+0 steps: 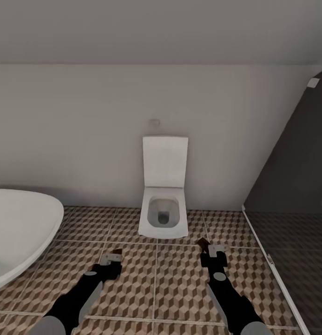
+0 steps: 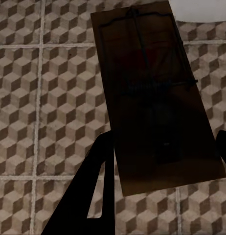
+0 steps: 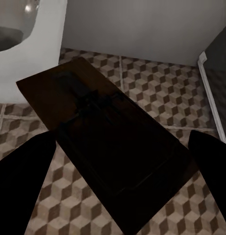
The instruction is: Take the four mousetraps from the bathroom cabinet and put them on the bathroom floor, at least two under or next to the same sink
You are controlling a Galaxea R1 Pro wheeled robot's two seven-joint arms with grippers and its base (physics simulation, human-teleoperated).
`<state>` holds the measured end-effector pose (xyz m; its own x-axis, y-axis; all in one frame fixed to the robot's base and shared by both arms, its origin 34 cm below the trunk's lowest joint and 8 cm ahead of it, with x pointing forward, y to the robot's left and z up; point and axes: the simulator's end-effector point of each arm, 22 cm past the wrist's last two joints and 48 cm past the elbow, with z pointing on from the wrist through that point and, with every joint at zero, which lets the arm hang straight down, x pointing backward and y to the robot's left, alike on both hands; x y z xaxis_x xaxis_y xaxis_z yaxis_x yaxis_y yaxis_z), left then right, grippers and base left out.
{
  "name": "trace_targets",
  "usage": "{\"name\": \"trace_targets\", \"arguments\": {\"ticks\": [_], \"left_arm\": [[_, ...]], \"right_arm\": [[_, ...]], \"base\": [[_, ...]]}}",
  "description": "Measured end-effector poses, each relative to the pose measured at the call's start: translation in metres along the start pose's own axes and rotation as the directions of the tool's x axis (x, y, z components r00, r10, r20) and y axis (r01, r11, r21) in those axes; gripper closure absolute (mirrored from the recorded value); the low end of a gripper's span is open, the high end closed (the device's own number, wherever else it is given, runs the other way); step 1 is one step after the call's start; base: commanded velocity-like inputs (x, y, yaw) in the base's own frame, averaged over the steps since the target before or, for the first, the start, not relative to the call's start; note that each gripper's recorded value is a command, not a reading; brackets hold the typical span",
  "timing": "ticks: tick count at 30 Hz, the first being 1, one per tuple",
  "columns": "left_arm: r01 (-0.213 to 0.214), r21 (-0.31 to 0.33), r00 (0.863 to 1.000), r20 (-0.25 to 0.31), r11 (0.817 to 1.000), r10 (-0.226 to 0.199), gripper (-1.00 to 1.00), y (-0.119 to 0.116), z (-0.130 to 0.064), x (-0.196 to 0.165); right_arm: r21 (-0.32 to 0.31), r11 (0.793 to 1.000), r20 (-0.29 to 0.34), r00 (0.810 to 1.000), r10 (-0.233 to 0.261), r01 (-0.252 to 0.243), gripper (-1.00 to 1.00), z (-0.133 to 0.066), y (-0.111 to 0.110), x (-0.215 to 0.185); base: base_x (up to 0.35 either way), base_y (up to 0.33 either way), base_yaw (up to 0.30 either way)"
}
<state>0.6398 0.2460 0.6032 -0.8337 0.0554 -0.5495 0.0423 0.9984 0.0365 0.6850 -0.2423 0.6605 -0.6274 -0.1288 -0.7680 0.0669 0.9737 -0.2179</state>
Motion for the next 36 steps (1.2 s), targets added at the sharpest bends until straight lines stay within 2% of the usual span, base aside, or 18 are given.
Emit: {"name": "trace_targets", "arguments": {"ticks": [4, 8, 30, 36], "left_arm": [[-0.001, 0.004, 1.0, 0.015, 1.0, 0.001, 1.0, -0.002, -0.001, -0.007], [-0.001, 0.005, 1.0, 0.016, 1.0, 0.0, 1.0, -0.003, -0.001, -0.007], [0.004, 0.02, 1.0, -0.014, 1.0, -0.004, 1.0, -0.015, 0.037, 0.027], [0.011, 0.036, 1.0, -0.022, 0.999, -0.01, 1.0, -0.027, 0.047, 0.036]], "right_arm": [[0.007, 1.0, 0.05, 0.999, 0.015, -0.015, 1.0, -0.001, -0.003, -0.026], [0.006, 1.0, 0.062, 0.998, 0.02, -0.02, 1.0, -0.001, -0.002, -0.032], [-0.003, 1.0, 0.03, 0.999, 0.013, -0.013, 1.0, 0.026, 0.011, 0.014], [-0.005, 1.0, 0.02, 1.0, 0.011, -0.011, 1.0, 0.034, 0.014, 0.027]], "base": [[0.0, 0.0, 0.0], [0.0, 0.0, 0.0], [0.0, 0.0, 0.0], [0.0, 0.0, 0.0]]}}
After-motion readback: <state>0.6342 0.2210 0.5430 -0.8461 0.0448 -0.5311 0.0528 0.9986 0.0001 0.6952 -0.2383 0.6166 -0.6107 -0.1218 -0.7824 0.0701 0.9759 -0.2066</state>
